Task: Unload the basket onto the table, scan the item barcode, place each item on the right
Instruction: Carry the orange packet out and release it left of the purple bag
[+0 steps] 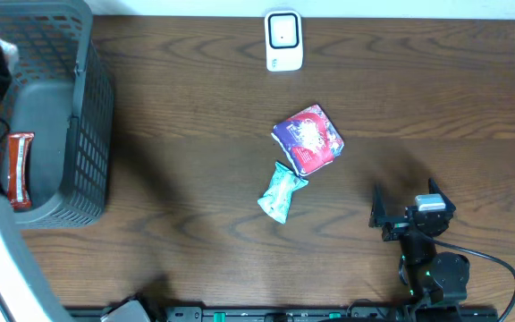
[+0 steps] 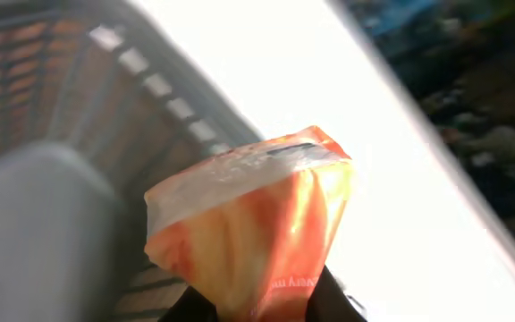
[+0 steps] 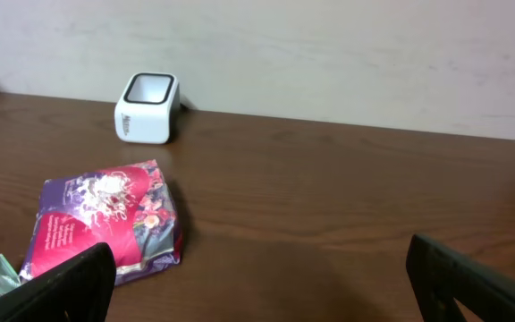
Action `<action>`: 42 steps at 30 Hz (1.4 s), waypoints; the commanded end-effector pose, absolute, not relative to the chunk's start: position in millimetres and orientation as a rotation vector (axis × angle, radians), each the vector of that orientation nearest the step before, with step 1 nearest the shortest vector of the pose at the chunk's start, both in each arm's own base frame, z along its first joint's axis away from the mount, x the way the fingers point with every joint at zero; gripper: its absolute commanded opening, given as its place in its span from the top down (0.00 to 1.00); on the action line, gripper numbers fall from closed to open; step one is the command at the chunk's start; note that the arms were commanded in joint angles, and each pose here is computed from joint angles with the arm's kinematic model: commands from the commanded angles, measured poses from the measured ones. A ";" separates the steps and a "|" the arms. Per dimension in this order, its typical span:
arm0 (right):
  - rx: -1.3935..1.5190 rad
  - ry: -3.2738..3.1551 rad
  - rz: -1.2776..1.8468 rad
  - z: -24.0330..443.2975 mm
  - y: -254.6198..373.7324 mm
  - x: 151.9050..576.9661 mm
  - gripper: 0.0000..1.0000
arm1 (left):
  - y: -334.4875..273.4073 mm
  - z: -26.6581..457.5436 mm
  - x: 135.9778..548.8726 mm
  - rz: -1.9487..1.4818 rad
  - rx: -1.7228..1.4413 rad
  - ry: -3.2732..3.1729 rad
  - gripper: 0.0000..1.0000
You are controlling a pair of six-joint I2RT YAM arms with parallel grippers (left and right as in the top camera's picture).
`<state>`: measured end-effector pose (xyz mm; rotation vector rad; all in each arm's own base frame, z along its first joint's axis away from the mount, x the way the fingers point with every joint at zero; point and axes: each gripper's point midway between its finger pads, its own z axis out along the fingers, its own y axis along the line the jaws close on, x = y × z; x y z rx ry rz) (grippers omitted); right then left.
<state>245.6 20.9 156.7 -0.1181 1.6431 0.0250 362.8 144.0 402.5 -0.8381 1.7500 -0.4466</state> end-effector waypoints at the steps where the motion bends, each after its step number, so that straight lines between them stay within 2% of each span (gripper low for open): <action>1: -0.119 1.648 0.013 155.0 19.2 245.7 0.01 | 77.4 415.8 370.9 -0.593 -0.673 1.801 0.92; 6: -0.119 1.648 0.013 155.0 19.2 245.7 0.01 | -47.9 393.1 391.2 -0.799 -0.379 1.989 0.93; 10: -0.119 1.648 0.013 155.0 19.2 245.7 0.01 | -137.6 342.7 392.0 -0.861 -0.115 2.196 0.93; 15: -0.119 1.648 0.013 155.0 19.2 245.7 0.01 | -206.3 267.1 386.3 -0.847 0.023 2.443 0.93; 22: -0.119 1.648 0.013 155.0 19.2 245.7 0.01 | -253.6 175.2 382.9 -0.779 0.100 2.682 0.92; 28: -0.119 1.648 0.013 155.1 19.2 245.8 0.01 | -219.8 116.3 389.8 -0.416 0.007 2.813 0.91; 30: -0.119 1.648 0.013 155.0 19.2 245.7 0.01 | -210.6 106.2 386.1 -0.339 -0.007 2.849 0.56; 34: -0.119 1.648 0.013 155.0 19.2 245.7 0.01 | -208.2 99.6 380.7 -0.321 -0.009 2.884 0.27; 42: -0.119 1.648 0.013 155.0 19.2 245.7 0.01 | -203.7 126.7 395.2 -0.361 -0.036 2.801 0.26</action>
